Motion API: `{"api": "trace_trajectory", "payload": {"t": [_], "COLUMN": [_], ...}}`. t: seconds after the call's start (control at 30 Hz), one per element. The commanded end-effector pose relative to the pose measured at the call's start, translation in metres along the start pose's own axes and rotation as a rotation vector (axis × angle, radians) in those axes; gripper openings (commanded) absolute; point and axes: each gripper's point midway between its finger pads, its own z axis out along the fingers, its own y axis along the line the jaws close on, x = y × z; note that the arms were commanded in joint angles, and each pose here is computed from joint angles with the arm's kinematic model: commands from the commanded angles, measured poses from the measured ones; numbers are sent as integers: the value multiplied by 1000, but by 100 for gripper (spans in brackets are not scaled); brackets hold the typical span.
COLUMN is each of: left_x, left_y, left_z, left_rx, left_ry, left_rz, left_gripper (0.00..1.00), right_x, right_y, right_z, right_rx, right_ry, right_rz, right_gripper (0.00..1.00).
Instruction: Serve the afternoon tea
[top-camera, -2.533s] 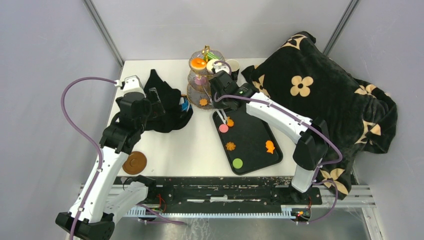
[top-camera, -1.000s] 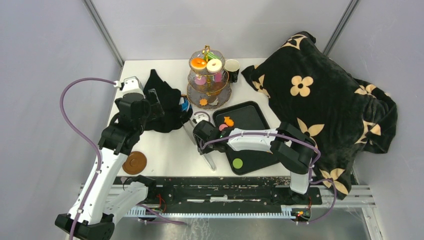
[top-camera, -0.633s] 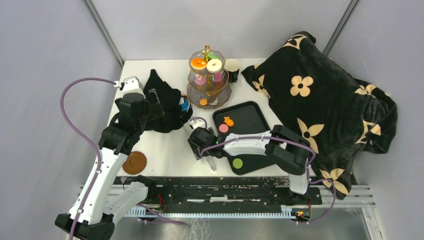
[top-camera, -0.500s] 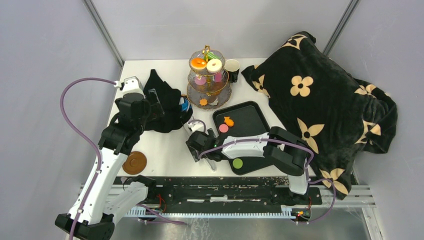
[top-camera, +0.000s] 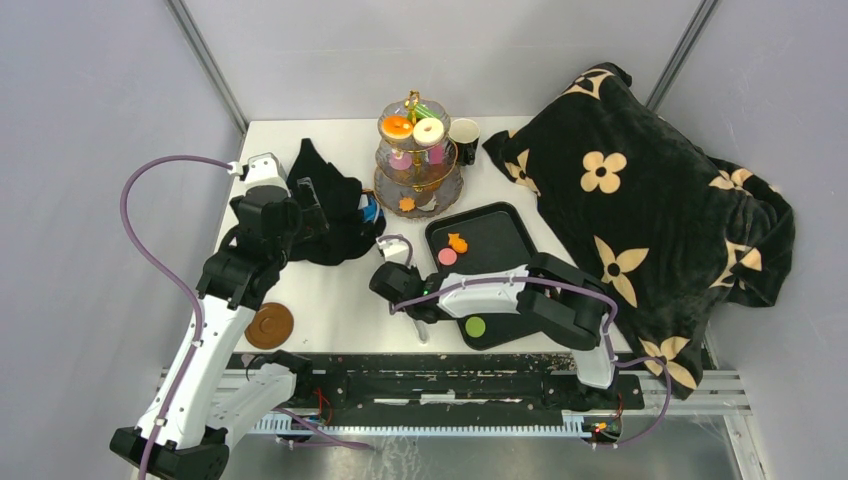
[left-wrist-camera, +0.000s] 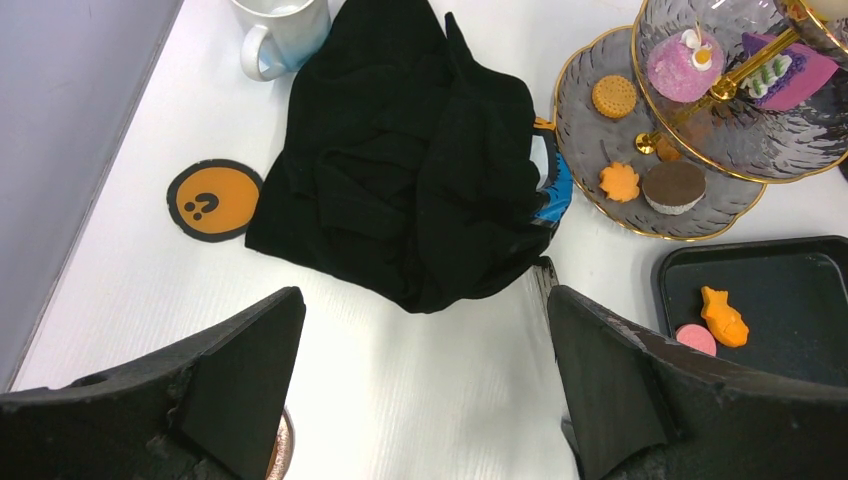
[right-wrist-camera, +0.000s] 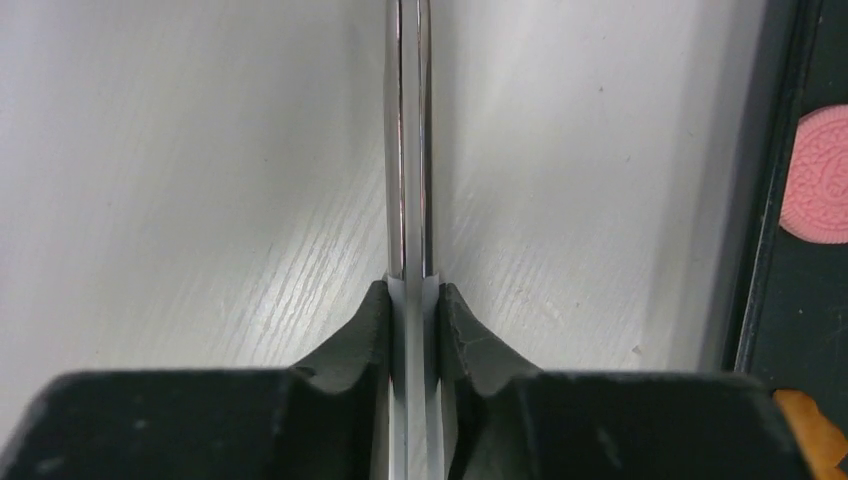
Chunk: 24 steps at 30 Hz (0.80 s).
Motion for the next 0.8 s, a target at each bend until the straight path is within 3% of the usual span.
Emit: {"api": "trace_trajectory", "payload": {"t": [0.0,0.07,0.23,0.33,0.43,0.5,0.63,0.77], "left_x": [-20,-20,-19,-21,-28,-33,-32,-31], "left_y": [0,0,-2,-6,-12,-14,-17,-19], "left_z": [-8,-9,-8,-7,-6,-4,4,8], "left_rx": [6,9,19,36,54,56,51,54], "left_ry": [-57,-58,-52,-58,-66,-78,-77,-64], "left_rz": [-20,-22,-25,-32,-40,-46,-40,-33], "left_gripper": [98,98,98,98,98,98,98,98], "right_x": [5,-12,-40,-29,-9,3,18,8], "right_y": [-10,-17,-49,-85,-120,-141,-156,-134], "right_z": [-10,-32,-106,-152,-202,-229,-246,-233], "right_rx": [29,30,-14,-14,-6,21,-7,-96], "right_ry": [56,45,63,190,363,411,365,297], "right_rz": [-36,-64,-161,-249,-267,-254,-167,-109], "right_gripper": [9,2,3,10,15,17,18,16]}}
